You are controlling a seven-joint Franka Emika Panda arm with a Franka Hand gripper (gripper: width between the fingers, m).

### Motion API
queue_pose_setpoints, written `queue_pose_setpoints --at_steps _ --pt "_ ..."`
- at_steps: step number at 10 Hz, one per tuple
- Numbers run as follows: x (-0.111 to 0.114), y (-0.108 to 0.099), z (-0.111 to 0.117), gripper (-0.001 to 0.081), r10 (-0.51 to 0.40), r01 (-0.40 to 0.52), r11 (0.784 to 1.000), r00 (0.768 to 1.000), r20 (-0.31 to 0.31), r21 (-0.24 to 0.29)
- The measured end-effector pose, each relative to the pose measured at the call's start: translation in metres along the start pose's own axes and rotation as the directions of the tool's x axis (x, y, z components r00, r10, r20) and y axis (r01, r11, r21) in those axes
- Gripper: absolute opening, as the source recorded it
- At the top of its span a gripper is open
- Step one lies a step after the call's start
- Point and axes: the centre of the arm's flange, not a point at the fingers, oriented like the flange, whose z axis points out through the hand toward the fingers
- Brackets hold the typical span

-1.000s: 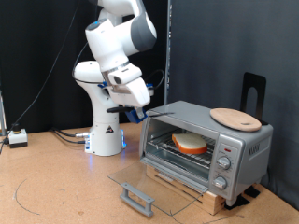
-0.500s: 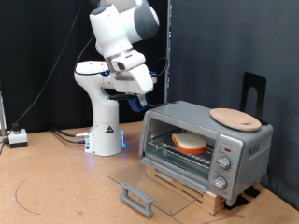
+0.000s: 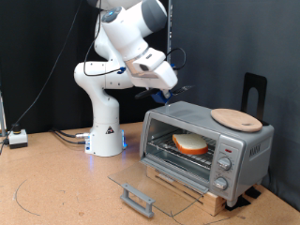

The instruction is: Make a piece of toast with the oven

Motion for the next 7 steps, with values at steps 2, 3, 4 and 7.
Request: queue_pose_setpoints --at_steps 2,3,4,7 --pt "0.018 -0.021 0.015 0.0395 -0.045 0.043 0.998 0.998 0.043 0.041" --pt "0.025 -0.031 0.022 0.0395 -0.064 0.060 0.996 0.996 0.066 0.058" --pt "0.030 -0.040 0.030 0.0395 -0.073 0.067 0.996 0.994 0.085 0.066" --pt "0.041 -0.069 0.057 0.0395 -0.058 0.050 0.997 0.990 0.125 0.060"
